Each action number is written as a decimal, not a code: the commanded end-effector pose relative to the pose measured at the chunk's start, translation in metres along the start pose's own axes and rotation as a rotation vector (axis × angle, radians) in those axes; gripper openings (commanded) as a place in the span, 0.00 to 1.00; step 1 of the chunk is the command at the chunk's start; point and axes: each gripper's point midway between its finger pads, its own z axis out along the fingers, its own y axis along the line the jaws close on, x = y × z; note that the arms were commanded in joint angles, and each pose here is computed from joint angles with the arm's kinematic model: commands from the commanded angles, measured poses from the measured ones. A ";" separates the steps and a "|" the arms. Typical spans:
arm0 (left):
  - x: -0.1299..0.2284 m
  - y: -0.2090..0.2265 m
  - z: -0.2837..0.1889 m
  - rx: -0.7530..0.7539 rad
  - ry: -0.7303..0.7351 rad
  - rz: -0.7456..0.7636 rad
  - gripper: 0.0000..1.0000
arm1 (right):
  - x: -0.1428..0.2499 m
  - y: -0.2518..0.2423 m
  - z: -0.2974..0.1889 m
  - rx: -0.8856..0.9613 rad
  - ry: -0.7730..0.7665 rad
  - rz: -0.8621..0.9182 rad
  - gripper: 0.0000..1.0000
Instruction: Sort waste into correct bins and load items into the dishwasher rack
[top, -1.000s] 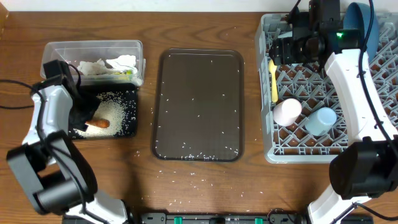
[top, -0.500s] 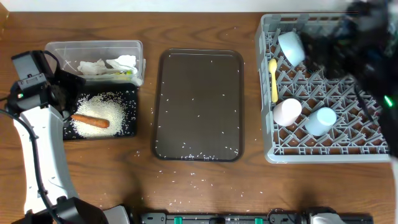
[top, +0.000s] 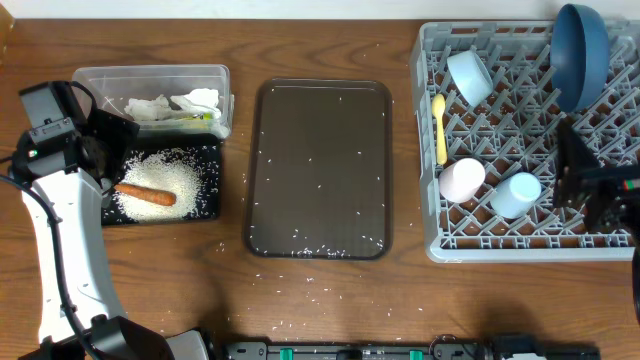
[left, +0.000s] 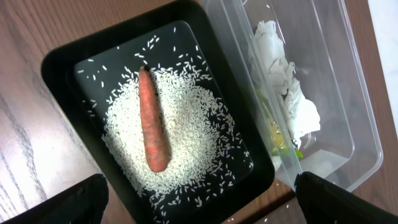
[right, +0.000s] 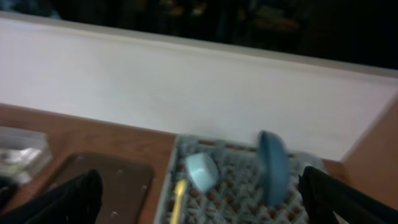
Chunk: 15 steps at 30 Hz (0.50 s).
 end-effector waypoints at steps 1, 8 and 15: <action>-0.003 0.001 0.000 -0.008 -0.007 0.002 0.98 | 0.022 -0.022 0.012 0.123 0.007 -0.014 0.99; -0.003 0.001 0.000 -0.008 -0.007 0.002 0.99 | 0.088 -0.012 0.043 0.093 -0.184 0.000 0.99; -0.003 0.001 0.000 -0.008 -0.007 0.002 0.99 | 0.196 0.012 0.060 0.008 -0.260 0.082 0.99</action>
